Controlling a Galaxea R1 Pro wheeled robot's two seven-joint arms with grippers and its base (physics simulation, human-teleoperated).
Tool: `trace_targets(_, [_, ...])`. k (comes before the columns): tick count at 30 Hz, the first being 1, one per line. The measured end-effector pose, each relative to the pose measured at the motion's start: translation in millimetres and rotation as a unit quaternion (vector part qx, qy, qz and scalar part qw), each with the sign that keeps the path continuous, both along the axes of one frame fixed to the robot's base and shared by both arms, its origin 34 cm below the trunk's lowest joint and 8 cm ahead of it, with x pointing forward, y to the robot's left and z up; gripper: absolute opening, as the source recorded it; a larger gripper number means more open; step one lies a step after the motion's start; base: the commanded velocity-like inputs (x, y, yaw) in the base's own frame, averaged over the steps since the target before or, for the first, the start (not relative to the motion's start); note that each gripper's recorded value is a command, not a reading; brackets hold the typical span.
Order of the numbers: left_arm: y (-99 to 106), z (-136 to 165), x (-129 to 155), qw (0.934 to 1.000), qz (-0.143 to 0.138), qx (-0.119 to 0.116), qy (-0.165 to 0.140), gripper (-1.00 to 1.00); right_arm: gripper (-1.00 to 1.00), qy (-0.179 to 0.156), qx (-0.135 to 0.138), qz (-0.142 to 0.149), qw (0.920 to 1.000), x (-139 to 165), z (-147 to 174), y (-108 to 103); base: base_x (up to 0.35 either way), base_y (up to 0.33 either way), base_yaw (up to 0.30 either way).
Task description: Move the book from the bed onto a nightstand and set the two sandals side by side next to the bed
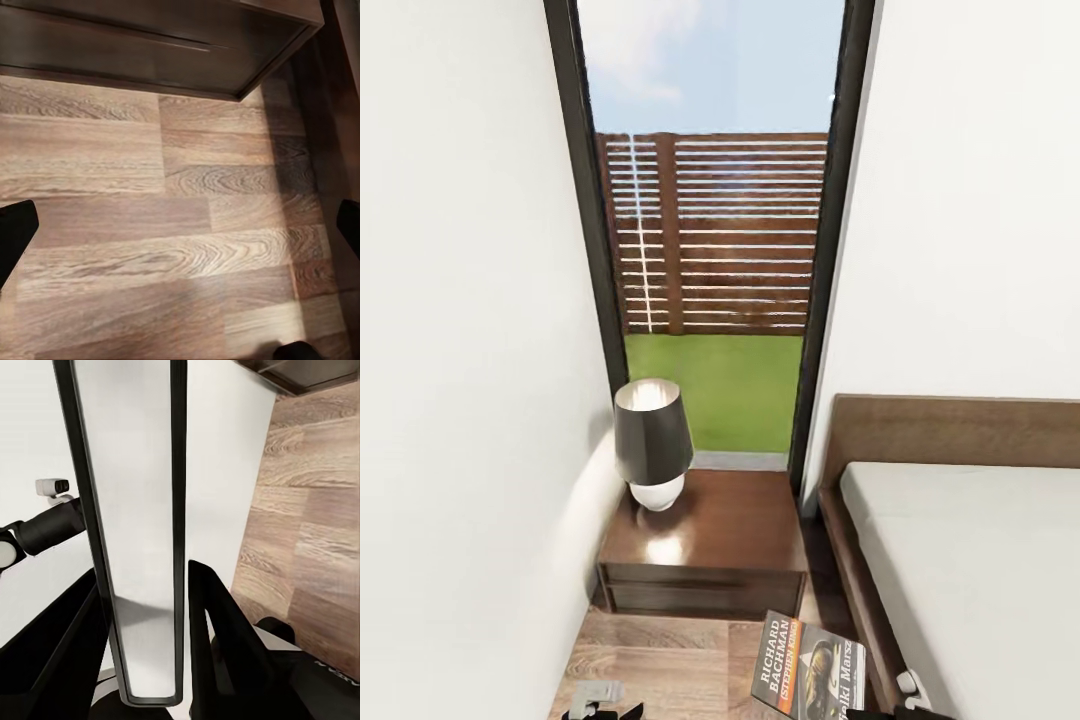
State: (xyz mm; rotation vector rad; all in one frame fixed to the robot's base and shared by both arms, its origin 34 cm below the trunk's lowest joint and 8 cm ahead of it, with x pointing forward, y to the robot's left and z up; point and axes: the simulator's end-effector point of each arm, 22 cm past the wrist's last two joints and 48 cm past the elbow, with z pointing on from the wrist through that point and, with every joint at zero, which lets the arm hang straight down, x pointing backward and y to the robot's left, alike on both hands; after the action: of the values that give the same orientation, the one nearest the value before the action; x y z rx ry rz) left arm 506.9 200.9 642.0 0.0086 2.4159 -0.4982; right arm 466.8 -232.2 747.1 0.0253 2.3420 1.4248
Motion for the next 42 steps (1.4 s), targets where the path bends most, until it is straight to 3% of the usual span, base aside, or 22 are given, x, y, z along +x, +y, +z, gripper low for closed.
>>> trace_targets(8, [-0.2, -0.1, 0.0, 1.0000, 0.000, 0.000, 0.000, 1.00, -1.00, 0.000, 0.000, -0.001, 1.0000, 0.5, 0.0, -0.2, 0.229, 0.000, 0.000])
trace_targets(23, [-1.0, 0.6, 0.4, 1.0000, -0.003, -0.003, -0.001, 1.00, -1.00, 0.000, 0.000, -0.002, 1.0000, 1.1, 0.2, -0.8, 0.010, 0.000, 0.000])
trace_targets(30, [-4.2, 1.3, 0.7, 1.0000, -0.004, -0.006, -0.002, 1.00, -1.00, 0.006, 0.014, -0.011, 0.9998, 7.7, 6.9, -0.7, 0.000, 0.000, 0.000])
trace_targets(36, [-25.8, 3.7, 0.8, 0.9998, -0.008, -0.020, -0.003, 1.00, -1.00, 0.111, 0.063, -0.022, 0.9916, 17.1, 27.1, 5.0, 0.000, 0.000, 0.000])
trace_targets(41, [-31.4, 6.4, 2.1, 0.9995, -0.010, -0.029, -0.006, 1.00, -1.00, 0.114, 0.084, 0.007, 0.9898, 47.3, 75.3, 14.7, 0.000, 0.000, 0.000])
trace_targets(42, [-38.1, 11.1, 4.0, 0.9989, -0.018, -0.042, -0.012, 1.00, -1.00, 0.115, 0.096, 0.007, 0.9887, 54.1, 87.4, 18.0, 0.000, 0.000, 0.000])
